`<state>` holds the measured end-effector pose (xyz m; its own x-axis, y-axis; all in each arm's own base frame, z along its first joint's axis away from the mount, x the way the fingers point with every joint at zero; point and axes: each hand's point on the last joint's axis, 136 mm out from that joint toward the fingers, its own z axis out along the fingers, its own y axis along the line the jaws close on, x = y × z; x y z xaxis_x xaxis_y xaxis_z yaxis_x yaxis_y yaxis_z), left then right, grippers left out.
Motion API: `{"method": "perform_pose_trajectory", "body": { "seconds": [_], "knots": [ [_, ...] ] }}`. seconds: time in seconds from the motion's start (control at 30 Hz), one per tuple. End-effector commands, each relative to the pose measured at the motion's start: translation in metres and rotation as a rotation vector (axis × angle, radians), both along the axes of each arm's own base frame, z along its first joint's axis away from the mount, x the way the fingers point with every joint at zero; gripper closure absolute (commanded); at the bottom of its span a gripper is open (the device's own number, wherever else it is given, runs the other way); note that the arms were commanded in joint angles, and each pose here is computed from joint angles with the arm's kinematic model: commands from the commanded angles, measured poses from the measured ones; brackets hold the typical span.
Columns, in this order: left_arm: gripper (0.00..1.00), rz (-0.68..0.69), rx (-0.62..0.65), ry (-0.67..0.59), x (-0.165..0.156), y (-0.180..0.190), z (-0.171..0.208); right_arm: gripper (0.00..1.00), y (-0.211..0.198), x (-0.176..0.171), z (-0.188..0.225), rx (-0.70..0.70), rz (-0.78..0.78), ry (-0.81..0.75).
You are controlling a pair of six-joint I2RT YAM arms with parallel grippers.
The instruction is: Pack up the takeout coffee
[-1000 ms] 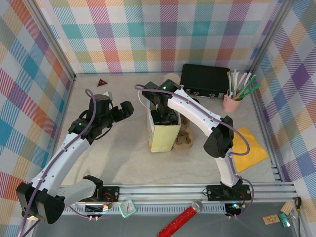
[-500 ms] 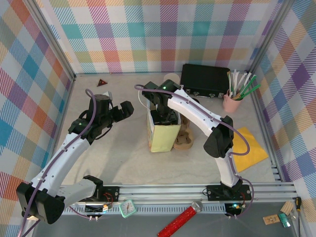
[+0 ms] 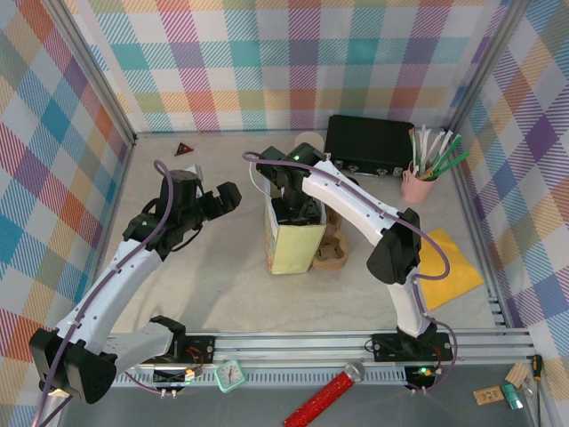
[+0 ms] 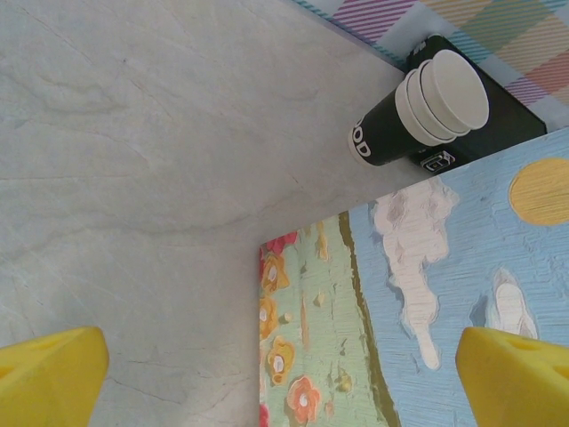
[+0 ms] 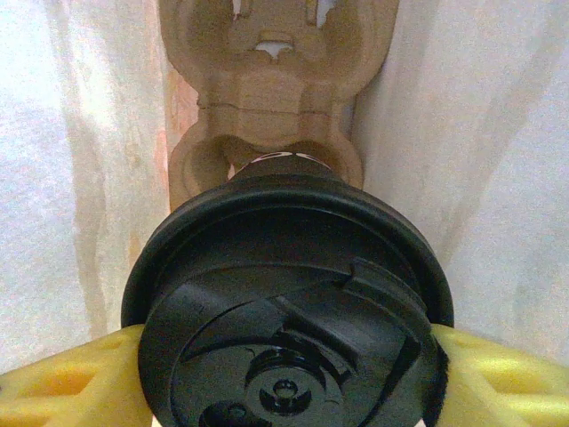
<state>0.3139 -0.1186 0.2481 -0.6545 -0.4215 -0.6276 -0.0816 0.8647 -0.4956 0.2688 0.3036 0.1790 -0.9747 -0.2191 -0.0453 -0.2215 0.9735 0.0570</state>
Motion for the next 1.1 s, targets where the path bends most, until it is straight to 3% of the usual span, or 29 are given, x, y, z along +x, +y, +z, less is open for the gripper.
{"method": "perform_pose_trajectory", "body": {
  "seconds": [0.0, 1.07],
  "knots": [
    [0.00, 0.005, -0.020, -0.026, 0.0030, 0.0005, 0.0115, 0.33, -0.0014, 0.0048, 0.0031, 0.000, 0.005, -0.017],
    [0.00, 0.003, -0.024, -0.031, 0.0053, -0.0008, 0.0137, 0.33, 0.0003, 0.0080, 0.0007, 0.005, 0.006, -0.018]
  ]
}}
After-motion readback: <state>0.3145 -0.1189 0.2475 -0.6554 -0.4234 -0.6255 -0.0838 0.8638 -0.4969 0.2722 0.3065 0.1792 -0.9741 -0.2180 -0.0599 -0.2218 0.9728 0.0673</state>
